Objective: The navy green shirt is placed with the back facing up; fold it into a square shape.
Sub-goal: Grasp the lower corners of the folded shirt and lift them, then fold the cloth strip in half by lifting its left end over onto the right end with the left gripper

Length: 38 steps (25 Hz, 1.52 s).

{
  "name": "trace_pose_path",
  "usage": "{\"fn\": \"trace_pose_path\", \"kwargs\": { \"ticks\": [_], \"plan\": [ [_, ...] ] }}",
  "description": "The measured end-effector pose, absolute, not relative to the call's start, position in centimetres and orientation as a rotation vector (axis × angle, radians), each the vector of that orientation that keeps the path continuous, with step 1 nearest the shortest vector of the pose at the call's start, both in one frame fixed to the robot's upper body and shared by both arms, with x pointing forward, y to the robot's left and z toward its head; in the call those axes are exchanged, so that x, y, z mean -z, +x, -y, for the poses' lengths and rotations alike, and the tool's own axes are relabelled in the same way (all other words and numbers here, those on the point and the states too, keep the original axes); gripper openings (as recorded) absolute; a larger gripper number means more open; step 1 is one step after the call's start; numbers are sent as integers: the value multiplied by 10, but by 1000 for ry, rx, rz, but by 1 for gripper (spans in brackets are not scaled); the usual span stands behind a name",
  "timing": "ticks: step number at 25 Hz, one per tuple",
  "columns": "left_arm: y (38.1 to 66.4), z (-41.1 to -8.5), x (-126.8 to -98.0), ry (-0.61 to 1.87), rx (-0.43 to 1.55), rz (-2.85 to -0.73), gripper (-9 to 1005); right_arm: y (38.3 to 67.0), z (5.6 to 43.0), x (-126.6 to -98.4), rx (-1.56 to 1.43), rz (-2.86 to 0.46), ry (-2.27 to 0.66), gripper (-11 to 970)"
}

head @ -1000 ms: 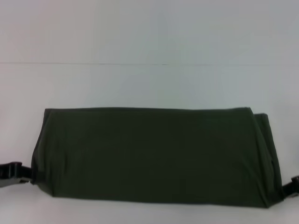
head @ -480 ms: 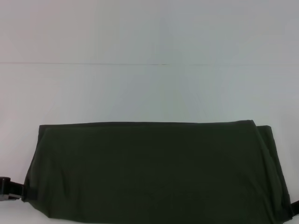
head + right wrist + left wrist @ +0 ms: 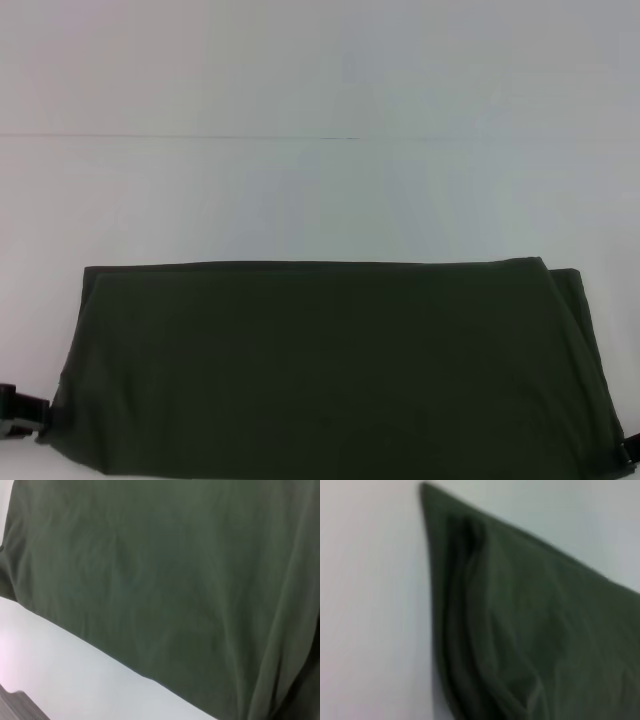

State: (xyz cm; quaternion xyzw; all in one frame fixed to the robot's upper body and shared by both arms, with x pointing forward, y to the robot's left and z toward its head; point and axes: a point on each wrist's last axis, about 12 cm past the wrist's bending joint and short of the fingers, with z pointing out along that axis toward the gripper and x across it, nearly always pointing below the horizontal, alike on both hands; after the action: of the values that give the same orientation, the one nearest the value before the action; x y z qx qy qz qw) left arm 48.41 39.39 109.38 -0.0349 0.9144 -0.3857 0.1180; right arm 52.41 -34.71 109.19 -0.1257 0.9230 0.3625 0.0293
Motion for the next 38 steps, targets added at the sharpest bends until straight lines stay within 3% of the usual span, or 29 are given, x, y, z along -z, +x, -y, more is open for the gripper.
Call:
{"fn": "trace_pose_path", "kwargs": {
  "ticks": [2, 7, 11, 13, 14, 19, 31, 34, 38],
  "plan": [
    [482, -395, -1093, -110, 1115, -2698, 21, 524, 350, -1094, -1106, -2846, -381, 60],
    [475, -401, -1090, -158, 1096, -2713, 75, 526, 363, -1101, -1082, -2833, -331, 283],
    [468, -409, -1089, -228, 1096, -2674, 171, 527, 381, -1112, -1075, -2764, -240, 564],
    [464, -418, -1091, -277, 1090, -2627, 401, 529, 392, -1123, -1088, -2645, -219, 683],
    [463, -420, -1092, -287, 1087, -2614, 442, 529, 395, -1132, -1121, -2511, -279, 743],
    [460, -432, -1102, -318, 1097, -2536, 644, 528, 379, -1144, -1203, -2184, -533, 751],
    [483, -407, -1124, -66, 1319, -2288, 784, 551, 270, -1107, -963, -1709, -1133, 749],
    [491, -398, -1122, 21, 1306, -2294, 813, 556, 235, -1086, -938, -1651, -1262, 748],
    [506, -384, -1113, 8, 1315, -2379, 846, 559, 221, -1075, -899, -1648, -1312, 748]
  ]
}}
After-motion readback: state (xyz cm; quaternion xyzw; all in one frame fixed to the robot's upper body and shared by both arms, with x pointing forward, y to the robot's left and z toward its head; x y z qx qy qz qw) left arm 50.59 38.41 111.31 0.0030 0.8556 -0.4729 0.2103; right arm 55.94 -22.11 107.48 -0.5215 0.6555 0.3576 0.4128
